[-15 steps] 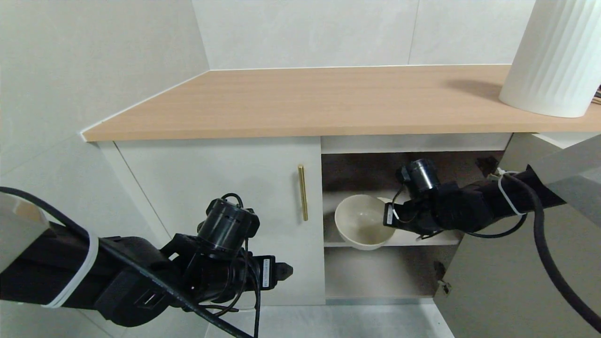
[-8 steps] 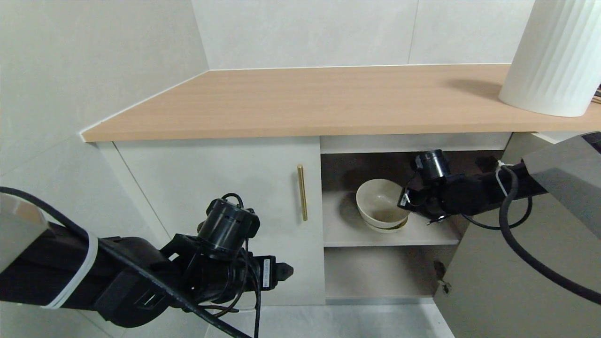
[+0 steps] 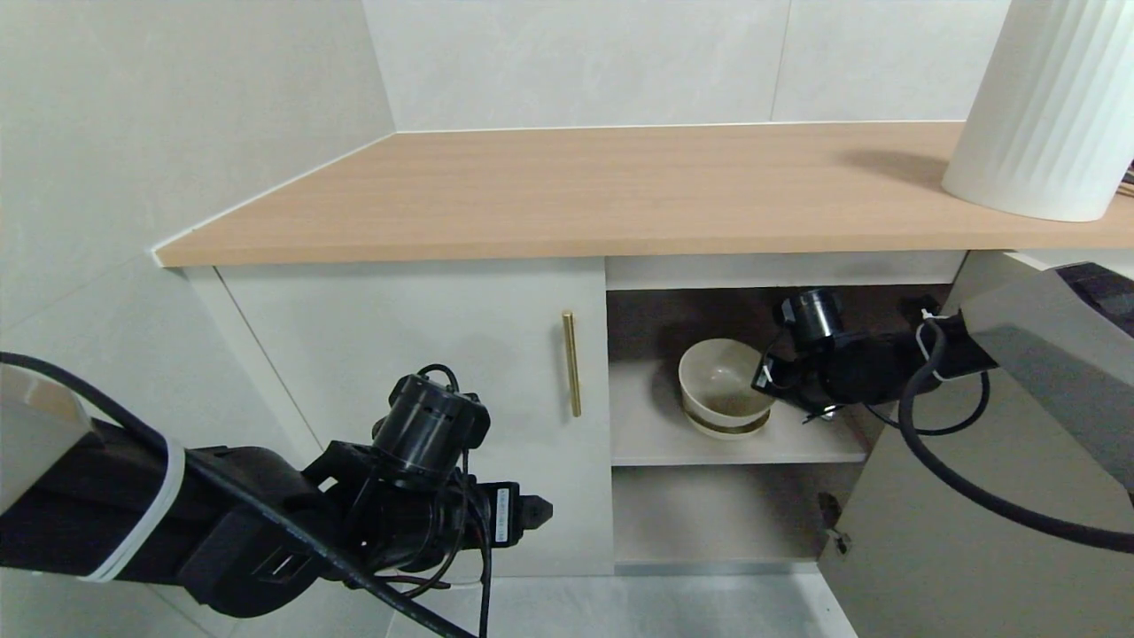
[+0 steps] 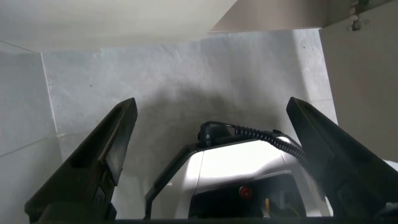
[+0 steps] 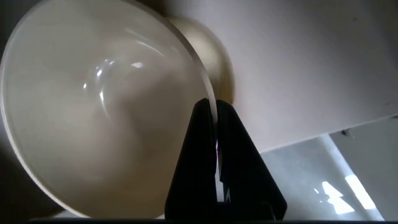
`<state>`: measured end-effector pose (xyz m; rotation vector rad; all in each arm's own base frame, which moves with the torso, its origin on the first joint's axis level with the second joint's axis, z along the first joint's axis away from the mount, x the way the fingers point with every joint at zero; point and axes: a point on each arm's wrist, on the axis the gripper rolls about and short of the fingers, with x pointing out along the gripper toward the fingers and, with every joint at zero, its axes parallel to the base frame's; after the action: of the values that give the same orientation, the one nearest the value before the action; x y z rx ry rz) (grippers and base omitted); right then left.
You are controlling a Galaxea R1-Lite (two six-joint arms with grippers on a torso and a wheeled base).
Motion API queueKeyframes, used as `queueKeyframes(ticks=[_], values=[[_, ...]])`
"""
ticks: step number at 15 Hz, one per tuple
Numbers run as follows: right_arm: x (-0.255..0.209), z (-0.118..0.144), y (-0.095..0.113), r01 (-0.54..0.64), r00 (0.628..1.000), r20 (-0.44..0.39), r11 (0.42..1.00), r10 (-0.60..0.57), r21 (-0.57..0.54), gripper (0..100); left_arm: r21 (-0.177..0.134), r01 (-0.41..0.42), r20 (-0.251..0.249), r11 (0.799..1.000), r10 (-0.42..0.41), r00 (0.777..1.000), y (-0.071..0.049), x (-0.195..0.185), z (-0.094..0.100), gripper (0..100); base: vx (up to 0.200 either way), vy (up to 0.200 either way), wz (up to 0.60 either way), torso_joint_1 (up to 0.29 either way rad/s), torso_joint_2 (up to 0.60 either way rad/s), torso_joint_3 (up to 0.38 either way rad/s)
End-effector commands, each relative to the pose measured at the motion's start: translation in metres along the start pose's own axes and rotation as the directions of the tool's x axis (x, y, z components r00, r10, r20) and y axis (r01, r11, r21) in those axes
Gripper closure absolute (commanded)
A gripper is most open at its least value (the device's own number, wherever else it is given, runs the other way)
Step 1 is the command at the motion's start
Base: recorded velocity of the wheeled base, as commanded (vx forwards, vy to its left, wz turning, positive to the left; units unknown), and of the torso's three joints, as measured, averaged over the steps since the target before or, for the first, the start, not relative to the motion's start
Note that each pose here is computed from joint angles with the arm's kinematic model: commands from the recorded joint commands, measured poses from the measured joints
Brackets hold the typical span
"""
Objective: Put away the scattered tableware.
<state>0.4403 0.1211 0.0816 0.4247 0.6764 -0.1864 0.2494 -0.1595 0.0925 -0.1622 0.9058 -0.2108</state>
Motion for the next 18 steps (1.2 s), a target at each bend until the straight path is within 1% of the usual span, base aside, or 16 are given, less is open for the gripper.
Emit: queueKeyframes(ticks=[1,4,16,17,18], values=[[0.0104,-0.0038,-0.0022,0.012,1.000,-0.009,1.000,-0.012,0.003,100,0.000,-0.001,0.000,1.000,0.001,1.000,-0.0001,0.0004,-0.0001,0,0.000,0.000,0.00,0.000,0.00,0.000],[0.0173,-0.0040,-0.0048,0.021,1.000,-0.009,1.000,-0.021,0.013,100,-0.002,-0.001,0.001,1.000,0.001,1.000,0.0003,0.0000,0.0003,0,0.000,0.000,0.00,0.000,0.00,0.000],[0.0192,-0.0045,-0.0037,0.020,1.000,-0.008,1.000,-0.019,0.020,100,-0.001,0.001,0.002,1.000,-0.001,1.000,-0.0002,-0.0005,0.0003,0,0.000,0.000,0.00,0.000,0.00,0.000],[0.0192,-0.0053,-0.0034,0.021,1.000,-0.009,1.000,-0.020,0.019,0,-0.001,0.001,0.002,1.000,-0.001,1.000,-0.0002,-0.0005,0.0003,0,0.000,0.000,0.00,0.000,0.00,0.000],[0.0189,-0.0065,-0.0025,0.018,1.000,-0.012,1.000,-0.018,0.016,0,-0.001,0.001,0.002,1.000,-0.001,1.000,-0.0002,-0.0005,0.0003,0,0.000,0.000,0.00,0.000,0.00,0.000]])
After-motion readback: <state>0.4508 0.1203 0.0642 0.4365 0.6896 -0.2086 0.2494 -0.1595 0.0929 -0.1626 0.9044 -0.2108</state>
